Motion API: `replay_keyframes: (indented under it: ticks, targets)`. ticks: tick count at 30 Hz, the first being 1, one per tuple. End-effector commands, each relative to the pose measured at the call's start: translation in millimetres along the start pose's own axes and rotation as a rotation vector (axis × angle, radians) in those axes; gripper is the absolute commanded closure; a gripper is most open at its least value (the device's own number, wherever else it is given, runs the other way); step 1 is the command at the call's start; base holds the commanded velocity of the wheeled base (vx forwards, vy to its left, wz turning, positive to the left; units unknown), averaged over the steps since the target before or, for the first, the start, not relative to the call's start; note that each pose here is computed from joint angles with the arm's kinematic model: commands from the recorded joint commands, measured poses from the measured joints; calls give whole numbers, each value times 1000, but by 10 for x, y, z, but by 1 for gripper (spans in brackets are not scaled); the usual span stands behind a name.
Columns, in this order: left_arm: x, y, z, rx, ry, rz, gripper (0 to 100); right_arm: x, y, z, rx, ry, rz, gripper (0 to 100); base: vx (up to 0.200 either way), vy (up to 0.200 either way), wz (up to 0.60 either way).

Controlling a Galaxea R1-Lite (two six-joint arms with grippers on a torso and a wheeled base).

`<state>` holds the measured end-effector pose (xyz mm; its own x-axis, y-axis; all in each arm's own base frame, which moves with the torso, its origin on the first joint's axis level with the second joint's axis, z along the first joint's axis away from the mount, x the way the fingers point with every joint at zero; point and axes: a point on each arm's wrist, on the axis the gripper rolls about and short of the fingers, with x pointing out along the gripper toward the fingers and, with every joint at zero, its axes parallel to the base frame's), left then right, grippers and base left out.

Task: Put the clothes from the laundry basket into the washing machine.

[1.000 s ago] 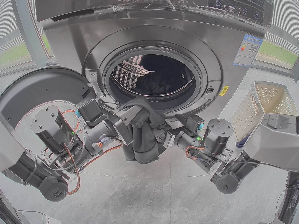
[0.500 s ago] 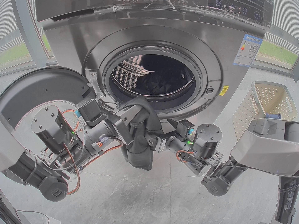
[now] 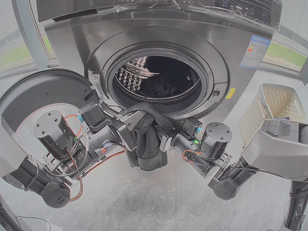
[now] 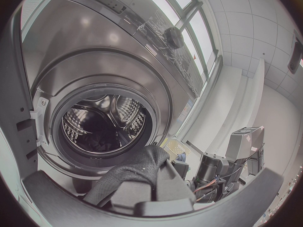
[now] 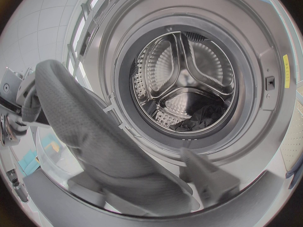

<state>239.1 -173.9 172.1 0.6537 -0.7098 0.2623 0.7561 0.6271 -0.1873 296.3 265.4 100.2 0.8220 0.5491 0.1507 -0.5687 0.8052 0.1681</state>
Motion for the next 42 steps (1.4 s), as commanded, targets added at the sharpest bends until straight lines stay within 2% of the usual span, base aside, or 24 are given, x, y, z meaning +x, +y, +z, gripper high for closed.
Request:
replay_keyframes:
  ticks: [1,4,6,10,11,12,13,18,21,26,34,42]
  targets:
    - [6,23,-34,-2,11,7,100,-37,0,180,7,-39,1,100,0,0,0]
    - [15,31,-56,-7,17,7,100,-72,-4,274,9,-56,-1,100,0,0,0]
    - [24,9,-77,-11,22,1,100,-158,0,417,13,-76,2,100,0,0,0]
    - [47,-32,-70,-13,17,-16,100,-248,12,505,16,-81,5,100,0,0,0]
    - [69,-59,-65,-25,13,-31,100,-273,12,533,17,-84,5,100,0,0,0]
    - [81,-64,-60,-24,10,-39,100,-283,17,536,17,-84,7,100,0,0,0]
    - [94,-68,-55,-24,6,-43,0,-290,21,535,18,-82,8,100,0,0,0]
    - [146,-36,-110,-28,15,-41,0,-327,39,584,30,-98,12,100,0,0,0]
    - [157,73,-209,-24,43,-5,0,-358,53,709,35,-133,18,100,0,0,0]
    - [154,133,-298,-27,70,18,0,-395,55,802,40,-156,17,100,0,0,0]
    - [155,201,-519,-38,137,40,0,-423,52,881,42,-175,15,100,0,0,0]
    - [121,377,-792,-45,222,87,0,-414,45,897,42,-183,12,100,0,0,0]
